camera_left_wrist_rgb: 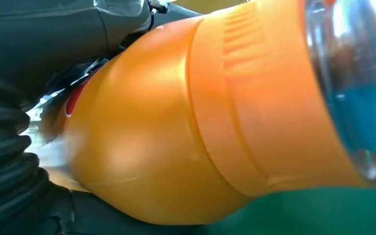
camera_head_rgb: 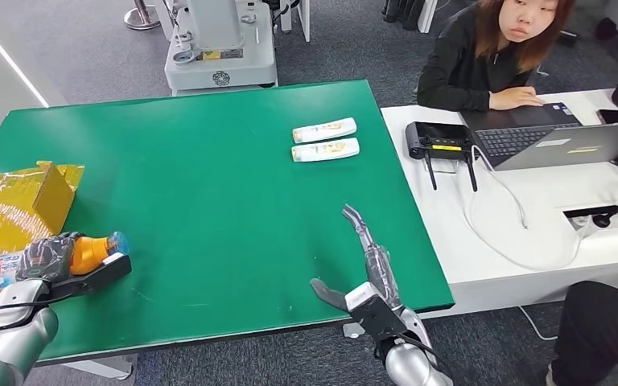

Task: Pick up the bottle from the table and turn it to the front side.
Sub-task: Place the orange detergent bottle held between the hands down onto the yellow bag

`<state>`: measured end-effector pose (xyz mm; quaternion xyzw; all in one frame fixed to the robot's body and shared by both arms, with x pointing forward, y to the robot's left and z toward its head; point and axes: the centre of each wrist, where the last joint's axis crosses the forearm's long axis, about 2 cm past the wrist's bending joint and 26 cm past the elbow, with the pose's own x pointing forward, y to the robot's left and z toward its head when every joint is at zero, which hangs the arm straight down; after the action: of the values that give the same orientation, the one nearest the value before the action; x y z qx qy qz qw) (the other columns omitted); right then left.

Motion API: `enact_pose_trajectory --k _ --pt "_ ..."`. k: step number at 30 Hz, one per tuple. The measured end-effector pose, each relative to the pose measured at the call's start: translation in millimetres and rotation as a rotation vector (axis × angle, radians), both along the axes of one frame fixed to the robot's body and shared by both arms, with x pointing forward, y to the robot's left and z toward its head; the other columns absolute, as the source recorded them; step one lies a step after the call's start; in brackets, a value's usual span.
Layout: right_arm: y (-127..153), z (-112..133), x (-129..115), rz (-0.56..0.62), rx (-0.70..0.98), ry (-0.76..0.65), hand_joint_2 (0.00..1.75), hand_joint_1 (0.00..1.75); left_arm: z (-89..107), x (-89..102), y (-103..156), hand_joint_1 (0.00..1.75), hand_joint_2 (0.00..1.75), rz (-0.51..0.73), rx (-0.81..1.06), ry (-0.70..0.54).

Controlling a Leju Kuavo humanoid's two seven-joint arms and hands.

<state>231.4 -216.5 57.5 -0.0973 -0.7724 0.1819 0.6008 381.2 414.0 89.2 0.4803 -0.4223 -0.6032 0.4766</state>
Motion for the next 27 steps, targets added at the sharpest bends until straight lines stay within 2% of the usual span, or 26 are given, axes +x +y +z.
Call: enact_pose_trajectory --k 4,5,8,9,27 --pt "5.2 4.7 -1.7 0.019 -0.01 0.0 1.75 0.0 0.4 -2.0 7.6 1.75 1.75 0.01 0.03 0.011" --pt "6.1 5.8 -2.1 0.023 -0.011 0.0 1.75 0.0 0.4 -2.5 9.3 1.61 1.75 0.01 0.037 0.013" --pt "8.4 8.8 -2.8 0.03 -0.012 -0.002 1.75 0.0 -0.8 -4.7 12.8 0.3 1.75 0.006 0.057 0.019" --pt "9.1 9.6 -2.9 0.031 -0.012 -0.002 1.75 0.0 -1.4 -5.3 13.1 0.0 1.75 0.004 0.06 0.022" --pt "15.4 11.8 -3.9 0.042 -0.001 0.01 1.75 0.0 -3.8 -6.1 9.1 0.0 1.75 0.001 0.063 0.02"
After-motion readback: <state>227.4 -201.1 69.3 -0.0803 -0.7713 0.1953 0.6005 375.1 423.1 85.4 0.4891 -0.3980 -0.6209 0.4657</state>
